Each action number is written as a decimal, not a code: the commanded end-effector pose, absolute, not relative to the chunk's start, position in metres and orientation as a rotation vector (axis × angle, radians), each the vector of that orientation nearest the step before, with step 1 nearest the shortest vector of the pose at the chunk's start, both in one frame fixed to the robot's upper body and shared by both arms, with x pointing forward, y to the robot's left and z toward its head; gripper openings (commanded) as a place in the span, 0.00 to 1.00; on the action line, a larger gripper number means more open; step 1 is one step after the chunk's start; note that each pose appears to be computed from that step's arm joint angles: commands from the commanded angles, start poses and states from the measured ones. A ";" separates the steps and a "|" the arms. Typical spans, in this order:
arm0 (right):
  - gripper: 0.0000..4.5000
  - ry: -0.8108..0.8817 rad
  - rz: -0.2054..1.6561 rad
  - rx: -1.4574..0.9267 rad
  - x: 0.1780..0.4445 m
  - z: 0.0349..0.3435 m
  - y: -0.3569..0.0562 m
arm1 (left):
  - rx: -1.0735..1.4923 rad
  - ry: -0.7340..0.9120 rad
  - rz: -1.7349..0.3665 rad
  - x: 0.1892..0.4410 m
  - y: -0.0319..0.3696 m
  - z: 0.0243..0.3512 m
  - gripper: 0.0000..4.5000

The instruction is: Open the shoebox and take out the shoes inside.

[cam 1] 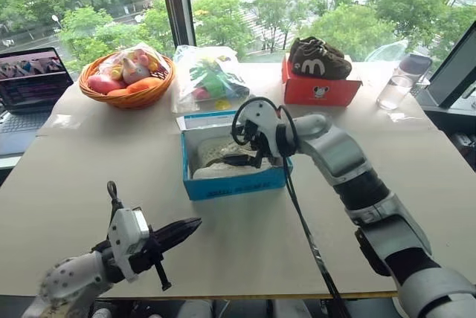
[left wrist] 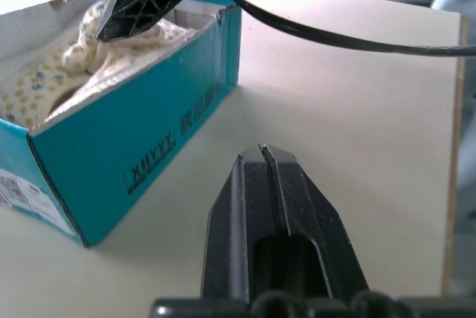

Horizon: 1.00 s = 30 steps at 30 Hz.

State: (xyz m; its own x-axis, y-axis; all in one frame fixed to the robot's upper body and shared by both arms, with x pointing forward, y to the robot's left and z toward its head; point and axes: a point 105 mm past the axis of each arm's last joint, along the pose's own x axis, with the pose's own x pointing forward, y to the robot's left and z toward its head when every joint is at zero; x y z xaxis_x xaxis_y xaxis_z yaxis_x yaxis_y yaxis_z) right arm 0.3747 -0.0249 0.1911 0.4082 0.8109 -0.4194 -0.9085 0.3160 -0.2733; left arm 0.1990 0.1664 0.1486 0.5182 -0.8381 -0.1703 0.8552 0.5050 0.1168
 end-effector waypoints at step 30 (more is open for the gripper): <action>0.99 0.442 1.149 -0.077 0.360 0.170 0.011 | 0.276 -0.097 -0.941 0.282 0.229 0.214 0.00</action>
State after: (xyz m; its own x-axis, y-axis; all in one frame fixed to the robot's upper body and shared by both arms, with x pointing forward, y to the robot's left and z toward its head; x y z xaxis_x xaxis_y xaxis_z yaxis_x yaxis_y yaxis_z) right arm 0.3596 0.0055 0.1695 0.3566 0.8476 -0.3930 -0.8966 0.4287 0.1112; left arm 0.2819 0.2289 0.1978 0.5787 -0.8078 -0.1119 0.8030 0.5405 0.2510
